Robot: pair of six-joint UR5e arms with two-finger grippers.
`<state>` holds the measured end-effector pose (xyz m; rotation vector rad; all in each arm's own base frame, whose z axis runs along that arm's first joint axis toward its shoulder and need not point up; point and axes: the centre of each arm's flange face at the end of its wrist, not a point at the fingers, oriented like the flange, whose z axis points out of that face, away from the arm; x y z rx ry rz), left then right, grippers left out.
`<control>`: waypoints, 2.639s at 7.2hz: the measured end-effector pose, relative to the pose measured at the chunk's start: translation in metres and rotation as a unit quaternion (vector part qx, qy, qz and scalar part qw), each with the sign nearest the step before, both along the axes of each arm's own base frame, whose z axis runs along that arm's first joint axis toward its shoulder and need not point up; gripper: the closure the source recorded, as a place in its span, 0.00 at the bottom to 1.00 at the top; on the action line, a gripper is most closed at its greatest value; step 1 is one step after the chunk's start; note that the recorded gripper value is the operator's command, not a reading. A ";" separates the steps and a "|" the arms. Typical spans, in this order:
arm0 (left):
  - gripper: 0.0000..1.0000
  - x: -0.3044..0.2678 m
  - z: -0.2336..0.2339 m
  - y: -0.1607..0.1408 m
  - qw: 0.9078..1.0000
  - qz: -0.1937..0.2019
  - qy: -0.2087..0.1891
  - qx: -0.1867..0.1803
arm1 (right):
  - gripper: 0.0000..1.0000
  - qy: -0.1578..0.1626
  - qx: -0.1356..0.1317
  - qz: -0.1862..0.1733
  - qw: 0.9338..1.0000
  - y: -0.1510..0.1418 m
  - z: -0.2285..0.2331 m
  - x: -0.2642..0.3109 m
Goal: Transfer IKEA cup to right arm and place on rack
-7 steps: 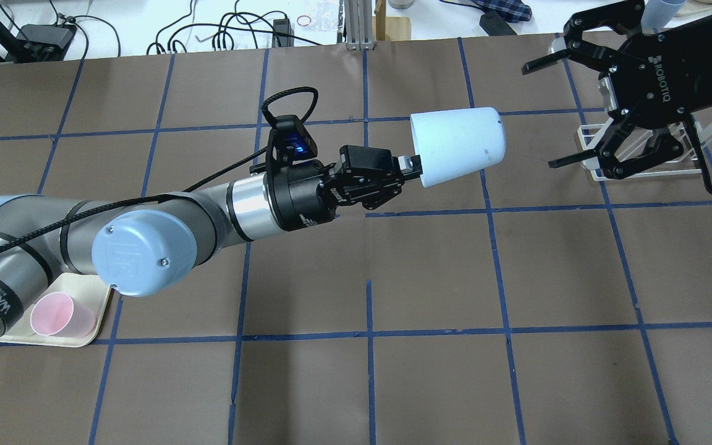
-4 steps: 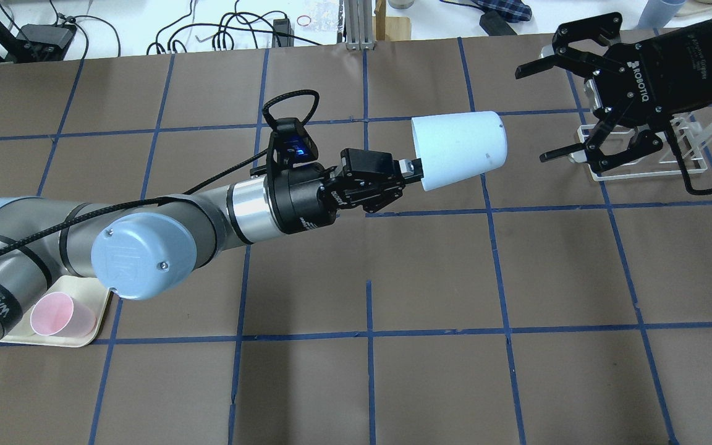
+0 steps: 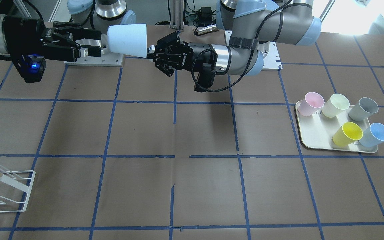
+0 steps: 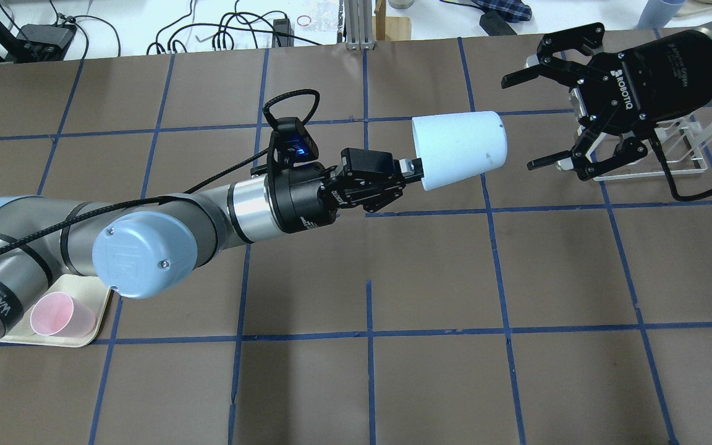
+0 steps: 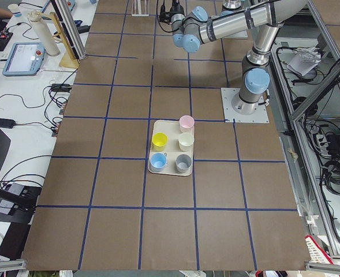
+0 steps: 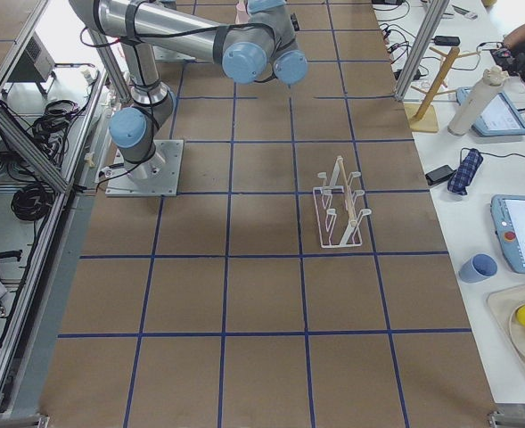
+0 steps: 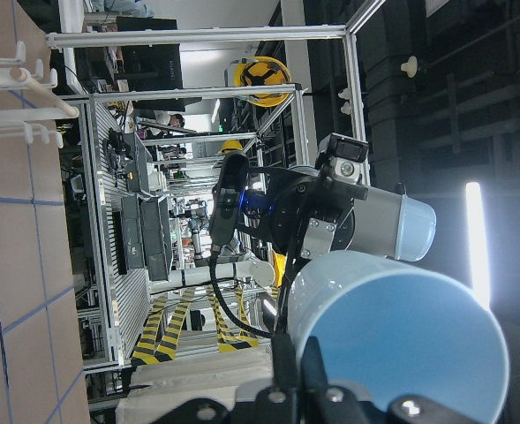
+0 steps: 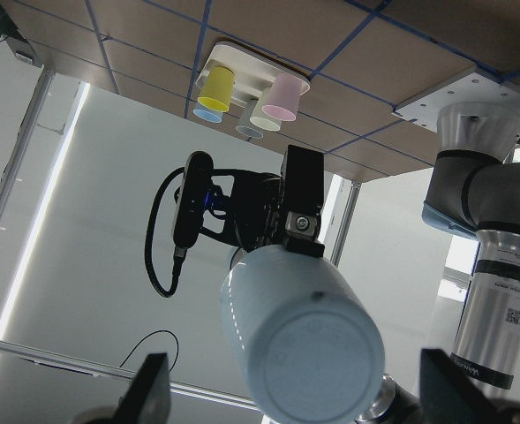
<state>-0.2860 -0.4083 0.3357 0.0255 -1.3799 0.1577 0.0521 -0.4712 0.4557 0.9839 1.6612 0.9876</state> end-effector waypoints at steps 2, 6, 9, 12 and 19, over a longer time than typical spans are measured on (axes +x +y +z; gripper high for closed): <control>1.00 0.000 0.001 0.000 1.000 0.001 0.001 -0.001 | 0.00 0.000 0.003 0.012 1.000 0.002 0.000 0.012; 0.96 0.000 0.000 0.000 1.000 0.000 0.000 0.001 | 0.06 0.001 0.005 0.035 0.999 0.007 0.000 0.035; 0.77 0.000 -0.001 0.000 1.000 -0.001 0.000 0.005 | 0.44 0.003 0.001 0.037 0.999 0.006 0.001 0.037; 0.67 0.000 -0.001 -0.001 1.000 -0.001 0.000 0.007 | 0.49 0.004 -0.002 0.037 0.999 0.004 0.003 0.037; 0.30 0.029 0.008 -0.012 0.999 -0.009 -0.023 0.033 | 0.50 0.050 -0.033 -0.007 0.998 -0.019 0.011 -0.009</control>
